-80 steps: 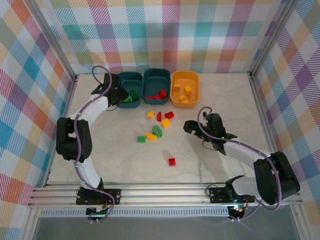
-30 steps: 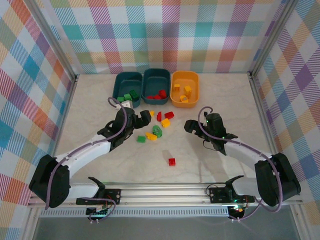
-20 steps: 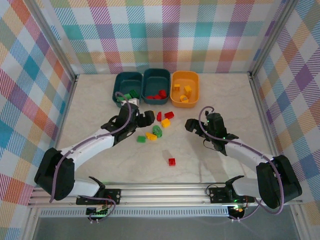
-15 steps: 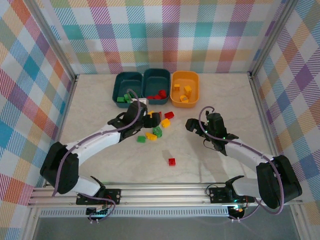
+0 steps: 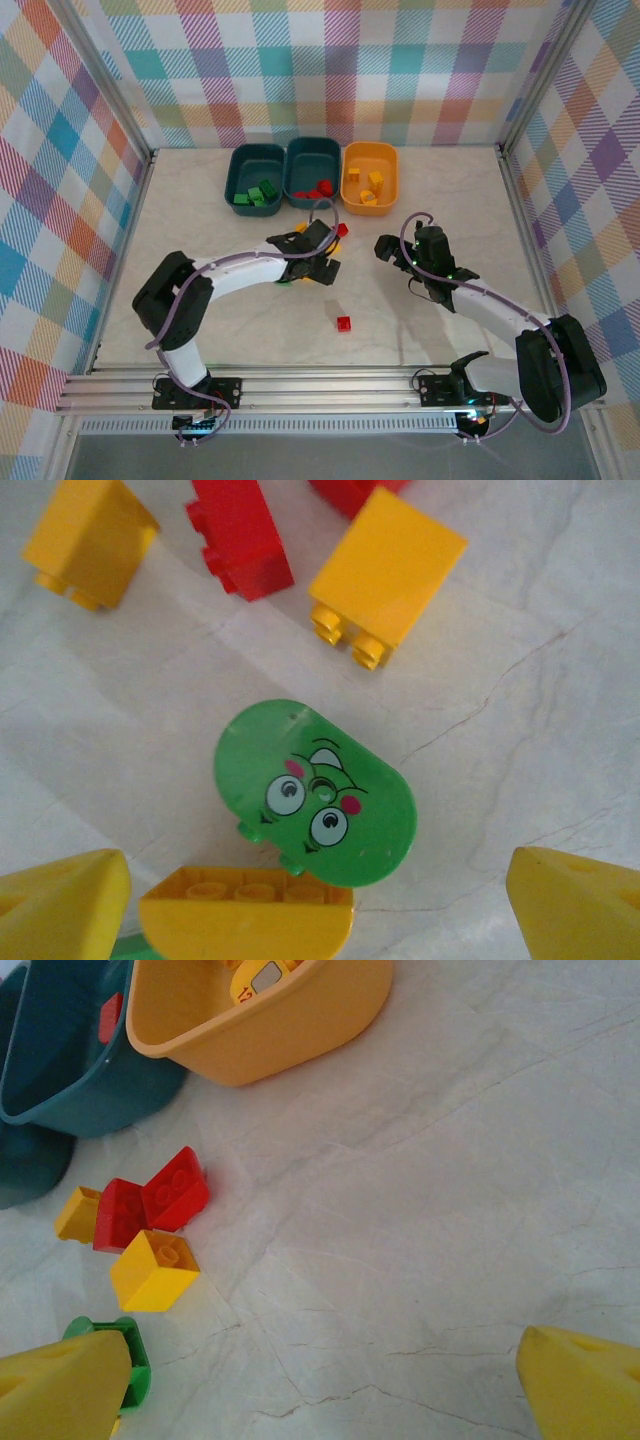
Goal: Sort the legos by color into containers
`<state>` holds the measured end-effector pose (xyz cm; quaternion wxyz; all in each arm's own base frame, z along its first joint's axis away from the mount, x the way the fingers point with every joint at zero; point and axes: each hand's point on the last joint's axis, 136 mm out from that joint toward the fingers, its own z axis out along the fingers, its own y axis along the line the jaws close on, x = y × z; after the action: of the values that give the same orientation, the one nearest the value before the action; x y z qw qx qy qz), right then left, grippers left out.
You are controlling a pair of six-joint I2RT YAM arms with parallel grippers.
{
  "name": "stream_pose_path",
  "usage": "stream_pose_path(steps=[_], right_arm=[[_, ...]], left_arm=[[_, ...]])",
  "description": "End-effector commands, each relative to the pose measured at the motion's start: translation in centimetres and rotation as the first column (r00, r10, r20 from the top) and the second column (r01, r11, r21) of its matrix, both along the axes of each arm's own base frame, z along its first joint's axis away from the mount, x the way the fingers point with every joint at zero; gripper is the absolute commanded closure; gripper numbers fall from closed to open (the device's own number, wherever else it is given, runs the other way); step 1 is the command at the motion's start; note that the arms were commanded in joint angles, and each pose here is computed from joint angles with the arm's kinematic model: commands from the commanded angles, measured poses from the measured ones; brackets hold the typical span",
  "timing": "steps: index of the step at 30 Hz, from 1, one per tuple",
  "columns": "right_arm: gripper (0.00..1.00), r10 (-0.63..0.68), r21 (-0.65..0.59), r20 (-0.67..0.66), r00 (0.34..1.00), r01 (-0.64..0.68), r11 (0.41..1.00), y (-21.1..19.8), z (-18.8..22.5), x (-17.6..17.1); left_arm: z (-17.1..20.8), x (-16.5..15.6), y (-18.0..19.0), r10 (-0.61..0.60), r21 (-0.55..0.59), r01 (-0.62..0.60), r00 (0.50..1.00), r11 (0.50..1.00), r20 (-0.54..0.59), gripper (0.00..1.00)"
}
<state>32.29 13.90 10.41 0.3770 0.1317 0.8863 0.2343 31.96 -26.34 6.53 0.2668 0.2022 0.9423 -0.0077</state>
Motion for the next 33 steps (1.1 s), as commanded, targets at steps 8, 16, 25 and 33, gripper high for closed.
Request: stream_pose_path(steps=[8,16,25,33], right_arm=[[0.01,-0.009,-0.013,-0.004,1.000,0.009,1.000,-0.3,-0.1,0.0],[0.01,-0.019,-0.022,0.009,1.000,0.019,1.000,-0.7,0.2,-0.2],[0.01,-0.016,-0.021,0.014,1.000,0.017,1.000,-0.7,0.5,-0.3],[0.01,-0.020,-0.013,0.031,0.999,0.021,1.000,-0.8,1.1,-0.5]], left_arm=[[-1.1,2.7,-0.3,-0.082,0.124,0.076,0.996,0.989,0.045,0.06],[-3.8,3.2,-0.5,-0.088,0.093,0.092,0.995,0.991,-0.040,0.17],[-5.1,3.1,-0.4,-0.073,0.072,0.079,0.993,0.994,-0.094,0.24],[-5.6,3.3,0.0,-0.043,0.086,0.052,0.994,0.995,-0.104,0.30]])
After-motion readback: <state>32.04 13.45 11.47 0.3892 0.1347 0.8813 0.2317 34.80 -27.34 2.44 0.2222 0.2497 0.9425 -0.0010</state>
